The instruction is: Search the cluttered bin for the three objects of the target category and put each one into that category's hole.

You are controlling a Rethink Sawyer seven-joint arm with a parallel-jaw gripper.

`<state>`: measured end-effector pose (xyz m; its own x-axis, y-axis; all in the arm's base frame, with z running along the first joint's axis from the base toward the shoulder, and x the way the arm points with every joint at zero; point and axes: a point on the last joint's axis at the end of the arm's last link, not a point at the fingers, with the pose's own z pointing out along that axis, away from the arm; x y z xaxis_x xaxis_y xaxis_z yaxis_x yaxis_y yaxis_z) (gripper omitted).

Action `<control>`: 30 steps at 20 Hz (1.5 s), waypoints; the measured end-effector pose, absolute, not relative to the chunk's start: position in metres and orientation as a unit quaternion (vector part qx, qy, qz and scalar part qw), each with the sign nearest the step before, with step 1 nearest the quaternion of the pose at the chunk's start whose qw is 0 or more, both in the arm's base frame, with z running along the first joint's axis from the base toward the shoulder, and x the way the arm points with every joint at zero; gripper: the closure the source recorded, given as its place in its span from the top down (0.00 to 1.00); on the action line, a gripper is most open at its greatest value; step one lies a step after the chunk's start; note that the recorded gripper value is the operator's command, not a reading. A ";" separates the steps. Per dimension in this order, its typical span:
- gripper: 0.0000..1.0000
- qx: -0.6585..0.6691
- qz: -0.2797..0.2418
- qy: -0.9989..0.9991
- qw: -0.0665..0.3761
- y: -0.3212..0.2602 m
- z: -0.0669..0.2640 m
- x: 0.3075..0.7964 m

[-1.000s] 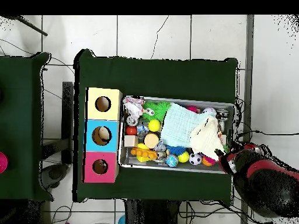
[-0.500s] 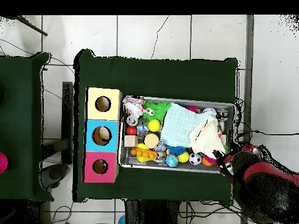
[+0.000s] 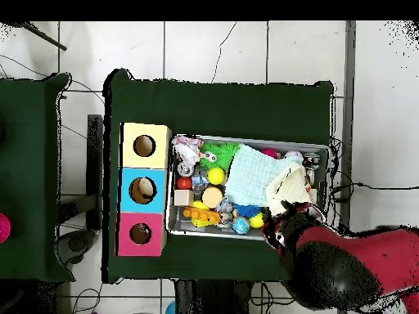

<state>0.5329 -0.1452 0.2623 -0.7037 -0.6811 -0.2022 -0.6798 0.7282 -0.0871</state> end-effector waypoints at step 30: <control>1.00 -0.382 0.006 0.909 0.167 -0.024 0.084 0.498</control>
